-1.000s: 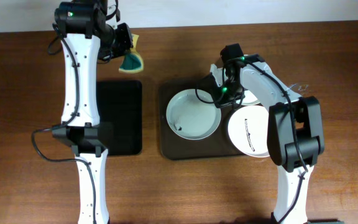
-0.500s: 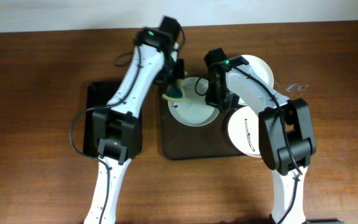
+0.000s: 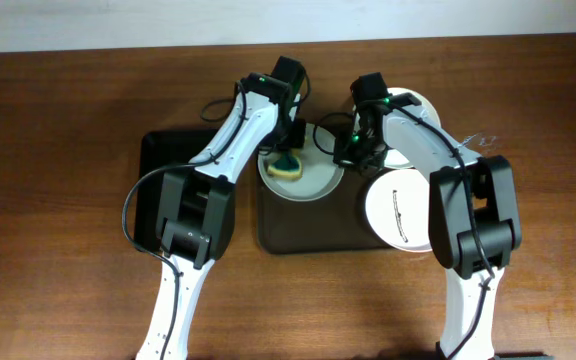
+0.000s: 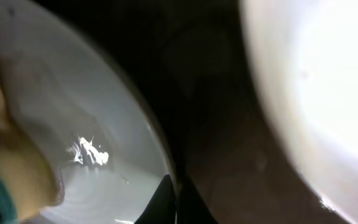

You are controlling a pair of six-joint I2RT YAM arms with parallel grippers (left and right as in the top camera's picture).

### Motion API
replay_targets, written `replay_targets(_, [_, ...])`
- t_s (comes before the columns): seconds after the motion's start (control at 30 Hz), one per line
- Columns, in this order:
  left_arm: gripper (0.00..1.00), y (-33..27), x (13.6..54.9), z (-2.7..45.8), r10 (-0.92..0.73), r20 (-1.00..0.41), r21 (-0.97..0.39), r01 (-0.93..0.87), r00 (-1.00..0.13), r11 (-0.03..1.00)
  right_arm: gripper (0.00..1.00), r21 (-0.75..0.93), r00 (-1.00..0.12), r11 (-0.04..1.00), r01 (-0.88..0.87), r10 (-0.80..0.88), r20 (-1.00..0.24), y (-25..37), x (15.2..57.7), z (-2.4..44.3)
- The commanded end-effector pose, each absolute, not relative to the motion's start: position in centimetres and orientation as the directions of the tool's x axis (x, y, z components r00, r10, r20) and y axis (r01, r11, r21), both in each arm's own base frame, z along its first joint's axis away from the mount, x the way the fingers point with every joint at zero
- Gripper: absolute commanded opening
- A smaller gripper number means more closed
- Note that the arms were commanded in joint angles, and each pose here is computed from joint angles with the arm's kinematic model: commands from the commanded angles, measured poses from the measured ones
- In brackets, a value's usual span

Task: Clean dirty plates on tray and stack at the side
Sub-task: 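Scrub the white plate again with the sponge in the left gripper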

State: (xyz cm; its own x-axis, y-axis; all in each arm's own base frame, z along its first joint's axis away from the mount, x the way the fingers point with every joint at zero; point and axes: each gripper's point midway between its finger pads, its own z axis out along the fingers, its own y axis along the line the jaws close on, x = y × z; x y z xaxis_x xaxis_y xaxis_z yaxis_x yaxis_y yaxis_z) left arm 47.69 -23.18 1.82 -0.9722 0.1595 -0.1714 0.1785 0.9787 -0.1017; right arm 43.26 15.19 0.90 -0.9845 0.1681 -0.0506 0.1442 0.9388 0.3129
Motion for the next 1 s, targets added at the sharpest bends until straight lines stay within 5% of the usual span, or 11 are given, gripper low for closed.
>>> replay_targets(0.0, [0.00,-17.7,51.5,2.0,0.078,-0.309,0.152,0.032,-0.948,0.988,0.04,0.277,-0.986,0.948,0.159,0.165,0.003,14.8,41.9,-1.2])
replay_targets(0.13, [0.00,-17.7,50.0,1.7,0.065,-0.258,0.159,0.024,-0.964,0.987,0.04,0.278,-0.986,0.947,0.159,0.165,0.000,14.9,42.0,-1.2])
replay_targets(0.23, [0.00,-22.0,46.4,1.0,0.172,-0.104,-0.087,0.181,-0.980,0.980,0.04,0.278,-0.986,0.947,0.159,0.165,0.000,14.9,42.0,-1.2])
replay_targets(0.33, [0.00,-29.9,40.9,4.3,0.501,-0.138,-0.596,0.475,-0.855,0.647,0.04,0.278,-0.986,0.947,0.159,0.165,0.000,14.9,42.0,-1.2])
replay_targets(0.37, [0.00,-30.4,40.5,4.8,0.520,-0.156,-0.626,0.491,-0.840,0.606,0.04,0.278,-0.986,0.947,0.159,0.165,0.000,14.9,42.0,-1.2])
replay_targets(0.47, [0.00,-29.3,42.0,4.3,0.497,-0.173,-0.575,0.497,-0.850,0.650,0.04,0.278,-0.986,0.947,0.159,0.165,0.001,14.9,41.9,-1.2])
replay_targets(0.53, [0.00,-26.5,44.9,3.2,0.384,-0.148,-0.451,0.408,-0.912,0.794,0.04,0.278,-0.986,0.947,0.159,0.165,0.001,14.9,41.9,-1.2])
replay_targets(0.67, [0.00,-18.3,50.2,2.7,0.012,-0.176,-0.115,0.032,-0.984,0.993,0.04,0.278,-0.986,0.947,0.158,0.165,0.000,14.9,42.0,-1.2])
replay_targets(0.77, [0.00,-15.9,48.7,2.3,-0.157,-0.124,-0.011,-0.157,-0.980,0.988,0.04,0.279,-0.986,0.947,0.159,0.165,0.000,14.9,42.0,-1.2])
replay_targets(0.87, [0.00,-18.1,45.2,2.1,-0.014,-0.002,-0.022,-0.014,-1.000,1.000,0.04,0.279,-0.986,0.947,0.158,0.165,-0.001,14.9,42.0,-1.2])
replay_targets(0.97, [0.00,-24.2,41.0,3.0,0.335,0.072,-0.304,0.299,-0.939,0.904,0.04,0.279,-0.986,0.947,0.158,0.165,-0.001,14.9,42.0,-1.2])
